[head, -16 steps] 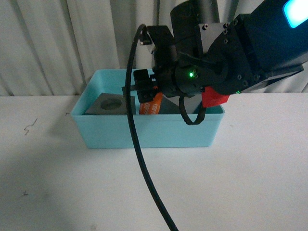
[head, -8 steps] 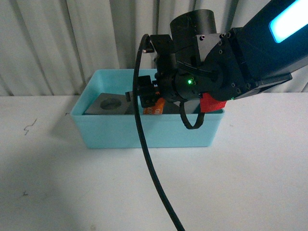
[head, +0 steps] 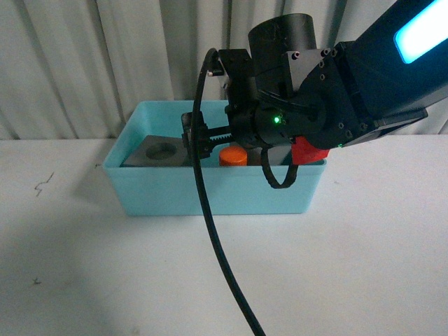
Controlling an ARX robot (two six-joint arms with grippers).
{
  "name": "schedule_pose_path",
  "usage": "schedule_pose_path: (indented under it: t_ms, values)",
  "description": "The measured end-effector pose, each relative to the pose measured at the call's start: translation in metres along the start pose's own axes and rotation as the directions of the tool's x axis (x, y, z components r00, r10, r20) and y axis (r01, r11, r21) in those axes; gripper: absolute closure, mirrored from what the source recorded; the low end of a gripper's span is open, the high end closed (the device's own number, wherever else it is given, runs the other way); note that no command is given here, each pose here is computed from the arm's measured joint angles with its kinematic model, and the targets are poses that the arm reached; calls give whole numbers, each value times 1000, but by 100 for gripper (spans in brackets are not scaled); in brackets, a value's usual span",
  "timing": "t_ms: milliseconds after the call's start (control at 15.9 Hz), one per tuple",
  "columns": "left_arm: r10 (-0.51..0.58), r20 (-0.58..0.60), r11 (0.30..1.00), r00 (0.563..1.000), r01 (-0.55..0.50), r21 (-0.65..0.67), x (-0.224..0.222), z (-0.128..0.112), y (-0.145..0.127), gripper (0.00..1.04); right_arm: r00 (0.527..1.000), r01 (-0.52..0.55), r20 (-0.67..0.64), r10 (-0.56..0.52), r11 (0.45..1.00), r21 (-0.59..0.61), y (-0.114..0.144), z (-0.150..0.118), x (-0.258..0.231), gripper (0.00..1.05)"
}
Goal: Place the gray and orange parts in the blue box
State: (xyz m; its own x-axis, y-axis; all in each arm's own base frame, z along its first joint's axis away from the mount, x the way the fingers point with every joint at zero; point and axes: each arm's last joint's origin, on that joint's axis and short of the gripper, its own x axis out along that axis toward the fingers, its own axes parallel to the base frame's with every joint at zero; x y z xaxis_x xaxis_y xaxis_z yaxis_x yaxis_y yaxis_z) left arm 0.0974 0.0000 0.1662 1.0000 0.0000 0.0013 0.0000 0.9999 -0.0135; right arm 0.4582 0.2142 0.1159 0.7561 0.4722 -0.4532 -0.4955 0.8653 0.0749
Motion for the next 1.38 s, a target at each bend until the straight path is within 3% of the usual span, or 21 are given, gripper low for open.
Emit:
schedule_pose_path:
  t_ms: [252,377,503,566,692,880,1069,1132,1195,1383]
  values:
    - [0,0,1000,1000,0,0,0,0,0,7,997,-6,83,7,1000,-7,0,19,-33,6]
    - [0,0,1000,1000,0,0,0,0,0,7,981,8,191,-5,1000,-15,-5,47,-81,6]
    - [0,0,1000,1000,0,0,0,0,0,7,966,63,253,-58,998,-13,-13,56,-148,6]
    - [0,0,1000,1000,0,0,0,0,0,7,964,114,240,-114,993,15,-16,46,-182,6]
    - [0,0,1000,1000,0,0,0,0,0,7,961,227,135,-243,966,122,-12,0,-239,6]
    - [0,0,1000,1000,0,0,0,0,0,7,917,390,-27,-399,876,283,7,-57,-293,6]
    - [0,0,1000,1000,0,0,0,0,0,7,908,398,-22,-419,842,365,7,-60,-296,6]
    - [0,0,1000,1000,0,0,0,0,0,7,900,393,34,-435,843,366,6,-59,-293,8]
    - [-2,0,1000,1000,2,0,0,0,0,7,861,397,179,-476,849,349,4,-62,-292,17]
    - [1,-1,1000,1000,-1,0,0,0,0,7,773,455,377,-511,860,233,-7,-90,-318,46]
